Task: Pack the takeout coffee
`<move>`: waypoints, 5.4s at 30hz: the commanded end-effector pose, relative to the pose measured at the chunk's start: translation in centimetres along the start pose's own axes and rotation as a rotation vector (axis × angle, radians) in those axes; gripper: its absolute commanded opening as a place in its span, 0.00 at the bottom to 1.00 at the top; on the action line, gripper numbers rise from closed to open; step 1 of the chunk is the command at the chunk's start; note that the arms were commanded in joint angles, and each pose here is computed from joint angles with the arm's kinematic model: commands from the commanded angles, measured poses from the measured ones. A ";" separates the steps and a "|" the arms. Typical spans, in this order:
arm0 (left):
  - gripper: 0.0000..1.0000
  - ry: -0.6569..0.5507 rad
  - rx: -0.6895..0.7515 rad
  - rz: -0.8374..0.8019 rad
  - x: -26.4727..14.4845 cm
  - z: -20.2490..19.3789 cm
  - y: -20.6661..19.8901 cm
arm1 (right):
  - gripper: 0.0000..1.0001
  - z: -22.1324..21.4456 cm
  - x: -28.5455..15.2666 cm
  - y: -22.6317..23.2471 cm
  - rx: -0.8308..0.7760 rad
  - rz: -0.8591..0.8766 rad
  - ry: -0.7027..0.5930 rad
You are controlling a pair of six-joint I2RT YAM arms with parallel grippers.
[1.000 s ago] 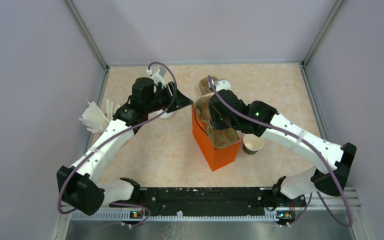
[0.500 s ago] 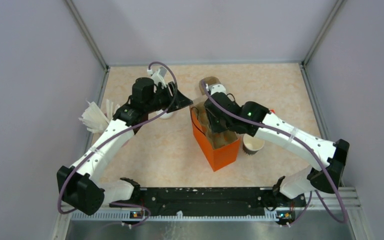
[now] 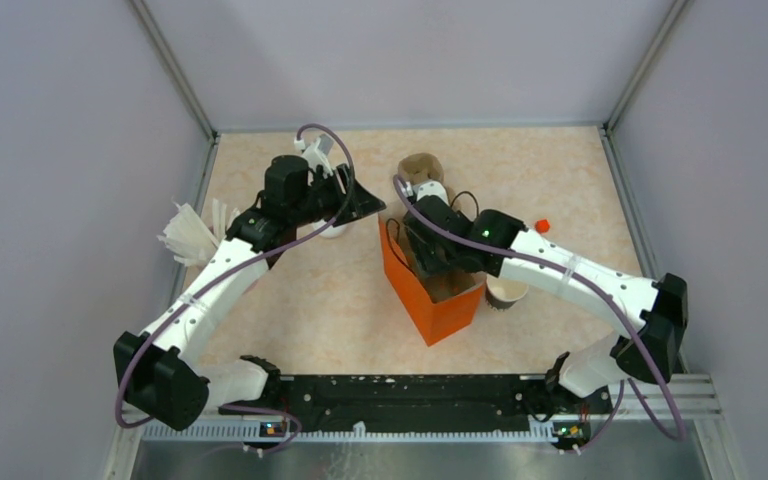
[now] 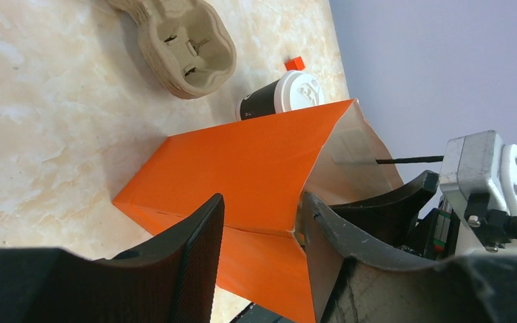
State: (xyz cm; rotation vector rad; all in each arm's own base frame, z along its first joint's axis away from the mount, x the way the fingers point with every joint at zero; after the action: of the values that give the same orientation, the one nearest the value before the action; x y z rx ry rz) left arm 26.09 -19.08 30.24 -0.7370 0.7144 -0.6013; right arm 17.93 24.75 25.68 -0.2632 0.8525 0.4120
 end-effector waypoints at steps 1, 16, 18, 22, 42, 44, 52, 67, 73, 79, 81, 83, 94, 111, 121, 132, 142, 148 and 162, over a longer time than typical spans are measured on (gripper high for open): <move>0.53 -0.050 0.036 -0.021 -0.7 1.1 -1.0 | 0.50 0.8 0.2 0.6 -0.003 0.005 -0.051; 0.70 0.061 0.049 -0.003 -4.0 0.9 -3.3 | 0.54 6.6 -8.0 1.1 0.135 0.246 -0.321; 0.71 0.075 0.048 -0.020 -4.7 0.6 -3.8 | 0.54 7.6 -9.9 1.1 0.160 0.312 -0.379; 0.75 0.081 0.105 -0.085 -5.6 0.5 -4.7 | 0.54 9.1 -13.3 0.4 0.212 0.364 -0.482; 0.71 0.185 0.606 -0.095 3.3 1.5 -5.3 | 0.78 8.7 -20.8 -6.6 0.403 0.199 -0.754; 0.69 0.188 0.630 -0.067 4.2 1.4 -5.2 | 0.78 8.1 -20.5 -6.8 0.408 0.176 -0.740; 0.34 0.178 0.651 -0.002 5.4 0.9 -5.3 | 0.93 5.4 -18.8 -9.0 0.456 -0.020 -0.662; 0.00 0.062 0.339 0.220 -2.2 0.9 -4.5 | 0.96 8.5 -14.3 -12.3 0.437 -0.215 -0.467; 0.00 0.039 0.288 0.278 -3.7 -0.1 -2.4 | 0.97 8.0 -10.5 -14.6 0.460 -0.220 -0.364; 0.08 0.052 0.210 0.292 -5.0 -0.5 -2.0 | 0.93 4.9 -4.6 -16.2 0.449 -0.214 -0.200; 0.14 0.081 0.186 0.299 -5.0 -1.0 -1.7 | 0.93 3.9 -3.0 -16.3 0.426 -0.233 -0.147; 0.21 0.092 0.173 0.310 -5.2 -1.4 -1.4 | 0.93 3.1 -1.5 -16.3 0.397 -0.240 -0.114; 0.98 0.121 0.267 0.339 -6.9 -0.3 -2.5 | 0.94 1.2 4.0 -16.4 0.381 -0.243 0.002; 0.99 0.014 0.327 0.409 -9.3 1.0 -2.3 | 0.96 0.2 7.7 -16.8 0.283 -0.263 0.039; 0.98 0.008 0.351 0.343 -9.2 1.1 -3.1 | 0.96 -0.8 8.6 -17.0 0.253 -0.247 0.068; 0.97 0.004 0.354 0.341 -9.0 1.2 -3.0 | 0.87 -0.9 8.1 -16.9 0.251 -0.218 0.036; 0.96 0.030 0.393 0.344 -8.5 1.3 -2.8 | 0.95 0.1 7.3 -17.1 0.288 -0.199 0.016; 0.96 0.034 0.397 0.347 -8.5 1.2 -2.6 | 0.92 0.0 7.7 -17.5 0.312 -0.197 0.015; 0.97 0.031 0.396 0.362 -8.5 1.2 -2.3 | 0.91 0.6 7.7 -17.8 0.316 -0.201 0.011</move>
State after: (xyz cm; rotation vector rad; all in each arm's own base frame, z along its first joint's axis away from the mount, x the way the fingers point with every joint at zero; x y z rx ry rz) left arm 20.67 -13.99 34.87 -0.2178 0.7620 -0.3954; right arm 29.92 10.93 19.02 -0.0908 0.9508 0.0870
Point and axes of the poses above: each gripper's point midway between its finger pads, its own x axis out along the fingers, its own y axis along the line the jaws close on, z = x × y, the point moved 7 cm from there along -x, back along the fingers, and after that the axes turned 4 degrees about -x, right-handed, at the moved point
